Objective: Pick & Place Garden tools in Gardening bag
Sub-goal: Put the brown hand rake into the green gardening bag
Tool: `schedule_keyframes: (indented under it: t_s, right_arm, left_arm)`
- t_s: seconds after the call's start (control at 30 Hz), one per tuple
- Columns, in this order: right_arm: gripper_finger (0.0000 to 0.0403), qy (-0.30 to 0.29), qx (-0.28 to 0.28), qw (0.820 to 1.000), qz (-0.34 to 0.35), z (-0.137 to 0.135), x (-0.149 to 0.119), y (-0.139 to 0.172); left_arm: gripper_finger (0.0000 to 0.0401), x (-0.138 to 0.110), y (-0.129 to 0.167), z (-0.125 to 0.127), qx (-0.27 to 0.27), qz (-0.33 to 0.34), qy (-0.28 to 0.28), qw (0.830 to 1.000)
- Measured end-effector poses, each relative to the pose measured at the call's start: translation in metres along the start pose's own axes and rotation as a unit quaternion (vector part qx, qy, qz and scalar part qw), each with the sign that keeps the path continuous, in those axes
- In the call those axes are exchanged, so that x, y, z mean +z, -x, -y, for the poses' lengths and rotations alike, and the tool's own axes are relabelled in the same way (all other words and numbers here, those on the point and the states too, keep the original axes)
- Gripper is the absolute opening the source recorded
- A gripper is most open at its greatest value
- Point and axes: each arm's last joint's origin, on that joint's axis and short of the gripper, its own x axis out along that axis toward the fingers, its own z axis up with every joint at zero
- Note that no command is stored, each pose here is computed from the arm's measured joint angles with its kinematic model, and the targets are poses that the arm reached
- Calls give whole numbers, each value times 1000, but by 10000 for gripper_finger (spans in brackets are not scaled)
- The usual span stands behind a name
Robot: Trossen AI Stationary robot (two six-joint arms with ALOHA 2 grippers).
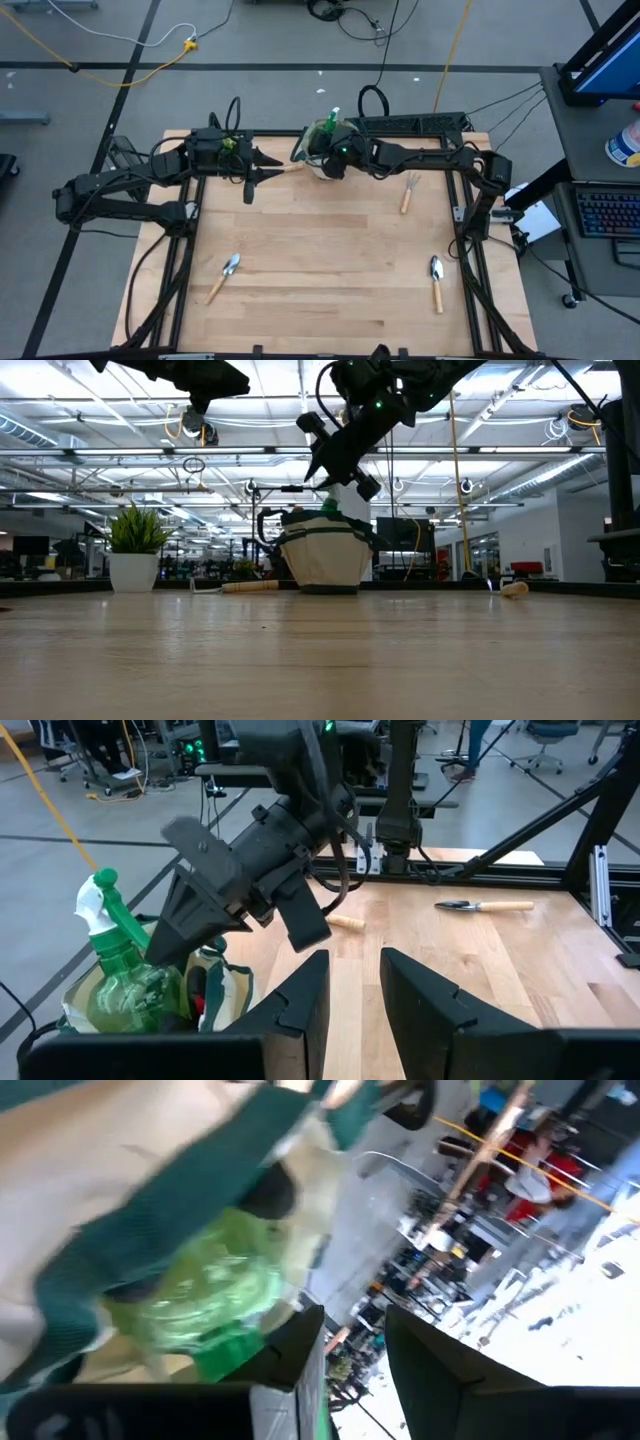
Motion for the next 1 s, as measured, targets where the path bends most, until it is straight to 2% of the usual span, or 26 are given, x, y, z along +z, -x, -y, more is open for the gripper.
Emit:
schedule_keyframes:
  t_s: [0.2, 0.43, 0.5, 0.63, 0.8, 0.9, 1.0]
  right_arm:
    - [102, -14, -47, 999, -9, 11, 4, 3]
    - [102, -23, -49, 997, -56, 17, 9, 8]
    - [102, -40, -46, 995, -77, 19, 10, 11]
    - [102, -127, -63, 984, -111, 31, 4, 31]
    - [94, -245, -66, 960, -116, 42, -8, 72]
    - [81, -324, -49, 938, -112, 41, -16, 97]
    - [67, -410, -24, 906, -105, 35, -24, 120]
  left_arm:
    - [97, 0, 0, 0, 0, 0, 0, 1000]
    - [97, 0, 0, 0, 0, 0, -1, 1000]
    - [97, 0, 0, 0, 0, 0, 0, 1000]
    - [97, -1, 0, 0, 0, -3, 2, 1000]
    - [97, -4, 0, 0, -1, -18, 6, 1000]
    - [97, -6, 0, 0, -2, -28, 10, 1000]
    - [97, -6, 0, 1, -2, -29, 10, 1000]
